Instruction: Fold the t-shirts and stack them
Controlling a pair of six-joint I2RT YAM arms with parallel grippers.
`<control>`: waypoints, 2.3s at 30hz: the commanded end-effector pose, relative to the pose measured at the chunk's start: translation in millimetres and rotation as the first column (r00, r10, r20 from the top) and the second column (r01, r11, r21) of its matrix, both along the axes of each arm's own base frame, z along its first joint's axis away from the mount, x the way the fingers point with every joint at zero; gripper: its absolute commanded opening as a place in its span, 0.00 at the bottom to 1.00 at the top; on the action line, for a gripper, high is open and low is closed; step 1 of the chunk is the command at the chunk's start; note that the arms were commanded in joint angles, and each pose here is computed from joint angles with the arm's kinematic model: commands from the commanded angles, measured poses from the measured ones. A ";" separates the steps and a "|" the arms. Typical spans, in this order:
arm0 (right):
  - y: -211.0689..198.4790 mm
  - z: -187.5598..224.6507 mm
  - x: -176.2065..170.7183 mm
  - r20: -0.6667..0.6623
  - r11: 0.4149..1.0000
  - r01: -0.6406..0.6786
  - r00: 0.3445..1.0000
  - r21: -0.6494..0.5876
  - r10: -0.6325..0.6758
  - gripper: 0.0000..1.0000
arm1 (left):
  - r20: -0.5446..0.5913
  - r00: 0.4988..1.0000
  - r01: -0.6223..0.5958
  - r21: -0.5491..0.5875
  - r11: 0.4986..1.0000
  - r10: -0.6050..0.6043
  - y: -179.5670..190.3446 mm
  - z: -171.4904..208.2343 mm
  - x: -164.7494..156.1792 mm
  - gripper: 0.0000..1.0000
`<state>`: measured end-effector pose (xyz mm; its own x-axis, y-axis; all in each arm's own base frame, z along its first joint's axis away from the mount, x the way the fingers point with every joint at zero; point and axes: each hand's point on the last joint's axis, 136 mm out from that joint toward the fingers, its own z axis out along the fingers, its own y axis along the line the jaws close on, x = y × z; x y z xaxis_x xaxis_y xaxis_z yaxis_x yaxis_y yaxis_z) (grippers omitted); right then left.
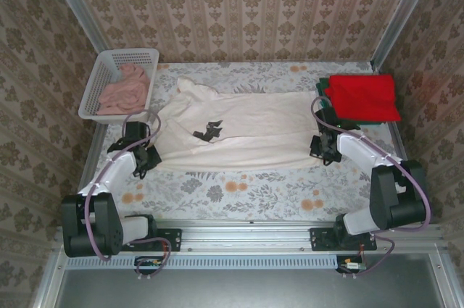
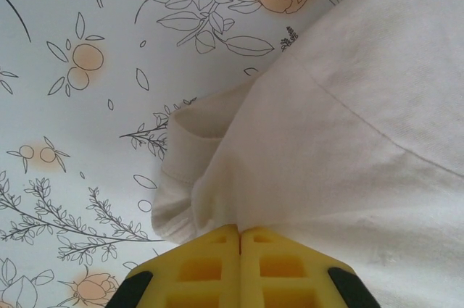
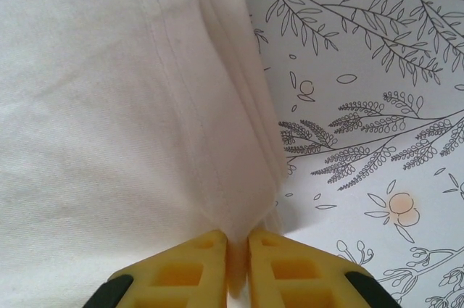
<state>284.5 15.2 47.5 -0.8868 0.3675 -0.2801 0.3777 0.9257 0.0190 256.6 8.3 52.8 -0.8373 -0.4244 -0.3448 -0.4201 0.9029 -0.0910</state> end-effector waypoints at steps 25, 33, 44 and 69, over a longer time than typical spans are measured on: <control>46.1 -3.4 21.1 0.045 0.992 -0.054 0.998 0.113 0.049 0.35 | 0.208 0.962 0.173 0.026 0.985 -0.174 -46.2 79.6 35.8 0.55; 46.4 -32.3 11.4 -0.009 0.993 -0.043 0.999 0.110 0.045 0.35 | 0.023 0.937 0.349 -0.030 0.937 -0.349 -127.4 17.8 82.6 0.59; 38.8 -37.4 9.3 -0.029 0.997 -0.045 0.998 0.067 0.047 0.36 | -0.059 0.922 0.378 -0.086 0.922 -0.383 -152.5 -23.3 93.9 0.37; 35.6 -37.6 4.6 -0.026 0.997 -0.052 0.998 0.057 0.054 0.36 | -0.010 0.906 0.420 -0.092 0.903 -0.422 -188.4 9.1 168.5 0.10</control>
